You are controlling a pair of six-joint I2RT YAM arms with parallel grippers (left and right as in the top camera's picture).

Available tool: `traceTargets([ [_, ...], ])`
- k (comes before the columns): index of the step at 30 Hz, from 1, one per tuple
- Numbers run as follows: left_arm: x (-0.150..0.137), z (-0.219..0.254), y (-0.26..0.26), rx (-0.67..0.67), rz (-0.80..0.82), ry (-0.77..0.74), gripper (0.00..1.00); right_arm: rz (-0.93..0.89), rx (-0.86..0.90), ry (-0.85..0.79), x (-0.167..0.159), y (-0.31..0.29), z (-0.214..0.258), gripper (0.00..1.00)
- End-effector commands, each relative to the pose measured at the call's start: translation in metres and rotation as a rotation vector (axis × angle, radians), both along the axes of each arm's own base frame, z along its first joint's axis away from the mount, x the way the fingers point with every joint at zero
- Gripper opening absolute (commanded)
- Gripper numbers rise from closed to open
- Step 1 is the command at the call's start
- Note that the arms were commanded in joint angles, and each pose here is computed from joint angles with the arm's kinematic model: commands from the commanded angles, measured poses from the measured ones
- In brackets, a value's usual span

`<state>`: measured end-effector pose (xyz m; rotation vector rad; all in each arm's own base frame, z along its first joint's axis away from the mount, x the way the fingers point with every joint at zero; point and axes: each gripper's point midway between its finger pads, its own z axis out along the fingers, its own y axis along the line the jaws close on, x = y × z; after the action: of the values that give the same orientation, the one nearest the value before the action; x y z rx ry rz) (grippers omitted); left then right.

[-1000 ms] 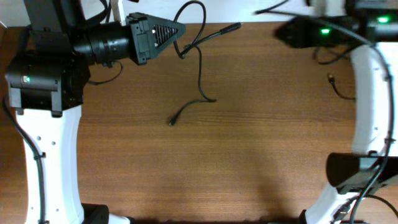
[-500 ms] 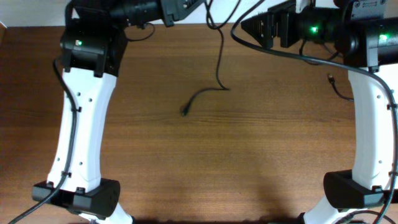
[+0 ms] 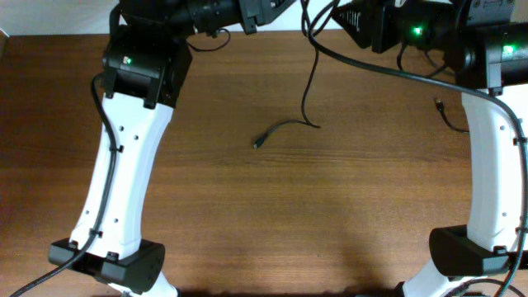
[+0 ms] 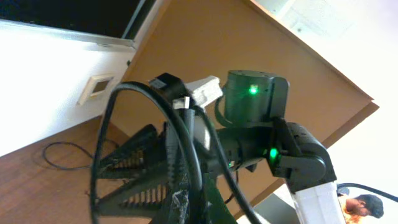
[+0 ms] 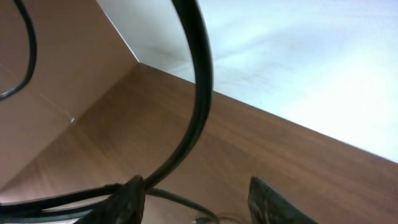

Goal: Untangle cables

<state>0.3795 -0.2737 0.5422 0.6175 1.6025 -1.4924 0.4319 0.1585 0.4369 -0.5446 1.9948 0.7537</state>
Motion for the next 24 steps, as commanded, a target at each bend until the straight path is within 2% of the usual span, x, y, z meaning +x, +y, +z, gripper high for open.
traceTargets([
  [1, -0.009, 0.006, -0.009, -0.011, -0.027, -0.009, 0.00, -0.005, 0.001, -0.003, 0.005, 0.000, -0.001, 0.60],
  [7, -0.006, 0.007, -0.009, -0.014, -0.015, -0.012, 0.00, 0.061, 0.059, -0.045, 0.001, 0.010, 0.015, 0.66],
  [8, -0.006, 0.007, -0.009, -0.014, -0.015, -0.012, 0.00, 0.064, 0.067, -0.048, 0.001, 0.011, 0.017, 0.66],
  [9, -0.006, 0.007, -0.009, -0.016, -0.016, -0.016, 0.00, 0.064, 0.066, -0.049, 0.002, 0.011, 0.017, 0.61],
  [10, -0.007, 0.010, -0.009, -0.022, -0.020, -0.024, 0.00, 0.061, 0.064, -0.043, 0.002, 0.011, 0.015, 0.20],
  [11, -0.008, 0.012, -0.009, -0.026, -0.020, -0.034, 0.00, 0.061, 0.063, -0.039, 0.002, 0.011, 0.014, 0.04],
  [16, -0.008, 0.005, -0.006, -0.011, -0.034, -0.003, 0.00, -0.109, -0.078, -0.026, 0.020, -0.020, -0.008, 0.04],
  [21, 0.004, -0.007, -0.004, 0.017, -0.005, -0.009, 0.01, -0.137, -0.090, -0.040, 0.021, -0.036, -0.004, 0.04],
  [22, 0.017, -0.021, -0.001, 0.053, 0.063, 0.025, 0.03, -0.174, -0.082, -0.053, 0.019, -0.051, 0.004, 0.04],
  [23, 0.033, -0.040, 0.006, 0.119, 0.163, 0.043, 0.13, -0.205, -0.071, -0.067, 0.015, -0.062, 0.013, 0.04],
  [24, 0.041, -0.051, 0.011, 0.161, 0.220, 0.051, 0.39, -0.236, -0.069, -0.096, 0.009, -0.075, 0.027, 0.04],
])
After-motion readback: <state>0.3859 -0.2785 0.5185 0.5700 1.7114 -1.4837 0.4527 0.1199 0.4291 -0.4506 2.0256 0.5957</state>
